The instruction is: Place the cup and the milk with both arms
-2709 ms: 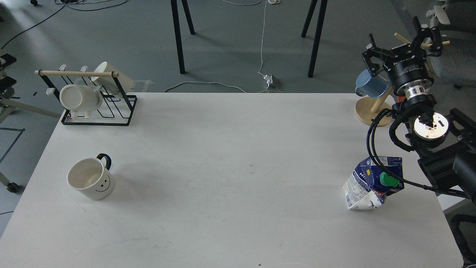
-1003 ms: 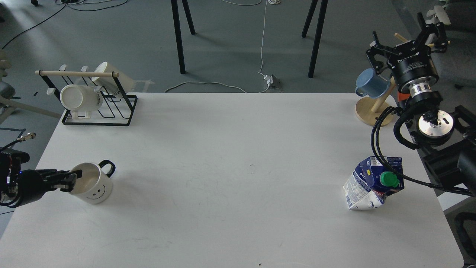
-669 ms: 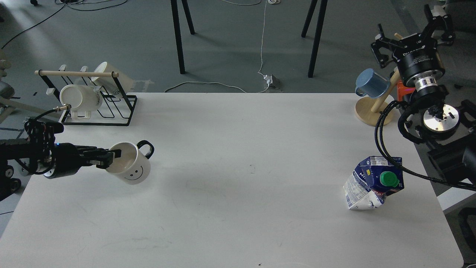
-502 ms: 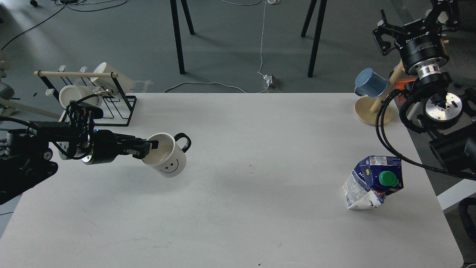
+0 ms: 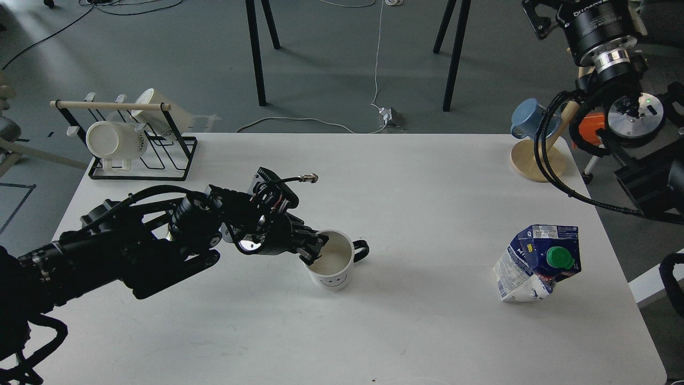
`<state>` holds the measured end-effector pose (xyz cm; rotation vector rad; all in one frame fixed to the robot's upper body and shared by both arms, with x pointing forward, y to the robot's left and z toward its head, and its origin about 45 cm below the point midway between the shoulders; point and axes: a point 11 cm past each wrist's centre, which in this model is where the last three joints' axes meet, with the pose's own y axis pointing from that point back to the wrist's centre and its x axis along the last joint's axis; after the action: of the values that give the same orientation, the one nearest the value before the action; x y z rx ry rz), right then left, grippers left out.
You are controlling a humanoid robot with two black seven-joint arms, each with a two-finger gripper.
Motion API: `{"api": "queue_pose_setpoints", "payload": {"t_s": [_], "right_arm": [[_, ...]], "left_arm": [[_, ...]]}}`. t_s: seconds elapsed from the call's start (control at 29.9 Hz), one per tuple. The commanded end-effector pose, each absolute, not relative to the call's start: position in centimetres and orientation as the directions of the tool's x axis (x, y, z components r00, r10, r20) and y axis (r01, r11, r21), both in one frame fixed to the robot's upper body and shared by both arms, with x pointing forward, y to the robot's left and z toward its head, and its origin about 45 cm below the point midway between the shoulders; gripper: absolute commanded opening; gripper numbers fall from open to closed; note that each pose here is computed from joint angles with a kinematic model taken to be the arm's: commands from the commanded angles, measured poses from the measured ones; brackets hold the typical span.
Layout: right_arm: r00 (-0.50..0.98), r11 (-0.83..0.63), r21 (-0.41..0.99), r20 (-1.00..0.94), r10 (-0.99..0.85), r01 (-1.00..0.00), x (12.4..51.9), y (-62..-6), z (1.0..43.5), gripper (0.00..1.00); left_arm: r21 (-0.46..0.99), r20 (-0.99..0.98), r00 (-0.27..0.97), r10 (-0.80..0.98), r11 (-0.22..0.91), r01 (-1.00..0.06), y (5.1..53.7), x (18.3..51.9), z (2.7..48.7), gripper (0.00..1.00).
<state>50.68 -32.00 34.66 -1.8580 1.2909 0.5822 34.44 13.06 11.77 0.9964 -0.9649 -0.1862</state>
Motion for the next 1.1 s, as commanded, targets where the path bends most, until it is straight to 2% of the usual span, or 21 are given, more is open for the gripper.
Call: {"api": "queue_pose_setpoints", "payload": {"t_s": [0.0, 0.07, 0.13, 0.27, 0.3, 0.4, 0.54, 0.6, 0.77, 0.94, 1.07], "right_arm": [[0.37, -0.172, -0.333, -0.736, -0.567, -0.927, 50.5, -32.2, 34.2, 1.0], [0.366, -0.168, -0.332, -0.738, -0.566, -0.928, 50.5, -32.4, 34.1, 1.0], [0.362, -0.155, -0.337, -0.733, -0.576, -0.929, 50.4, -33.2, 34.5, 1.0], [0.362, -0.151, -0.341, -0.73, -0.579, -0.928, 50.4, -33.6, 34.7, 1.0], [0.362, -0.15, -0.341, -0.73, -0.58, -0.928, 50.3, -33.6, 34.7, 1.0], [0.358, -0.149, -0.339, -0.722, -0.591, -0.929, 50.2, -34.2, 34.8, 1.0], [0.346, -0.139, -0.332, -0.719, -0.602, -0.933, 49.8, -35.2, 34.6, 1.0], [0.336, -0.124, -0.332, -0.719, -0.608, -0.935, 49.3, -36.3, 34.4, 1.0], [0.325, -0.097, -0.343, -0.706, -0.629, -0.934, 47.4, -39.5, 34.9, 1.0], [0.299, -0.107, -0.301, -0.718, -0.628, -0.948, 44.6, -40.8, 32.5, 1.0], [0.243, -0.085, -0.245, -0.743, -0.624, -0.966, 41.8, -42.7, 29.7, 1.0]], "left_arm": [[0.769, 0.609, 0.577, -0.544, 0.584, -0.26, 10.4, 33.8, 11.7, 0.08], [0.773, 0.61, 0.573, -0.547, 0.57, -0.279, 10.3, 33.8, 11.5, 0.12], [0.78, 0.611, 0.575, -0.544, 0.537, -0.32, 10.9, 34.4, 11.4, 0.28], [0.785, 0.608, 0.582, -0.54, 0.519, -0.338, 11.7, 34.9, 11.4, 0.29], [0.784, 0.608, 0.584, -0.538, 0.519, -0.339, 11.7, 34.9, 11.4, 0.33], [0.781, 0.612, 0.585, -0.533, 0.522, -0.342, 11.7, 34.9, 11.5, 0.59], [0.74, 0.652, 0.601, -0.463, 0.561, -0.37, 12.1, 35.8, 13.6, 0.65], [0.677, 0.691, 0.636, -0.342, 0.615, -0.404, 12.6, 36.8, 16.1, 0.71], [0.462, 0.663, 0.742, 0.096, 0.728, -0.506, 14.6, 40.1, 22.2, 0.98], [0.213, 0.431, 0.771, 0.469, 0.777, -0.592, 17.4, 42.5, 28.0, 0.99], [0.018, 0.11, 0.723, 0.683, 0.725, -0.688, 20.8, 44.6, 31.1, 0.99]]}}
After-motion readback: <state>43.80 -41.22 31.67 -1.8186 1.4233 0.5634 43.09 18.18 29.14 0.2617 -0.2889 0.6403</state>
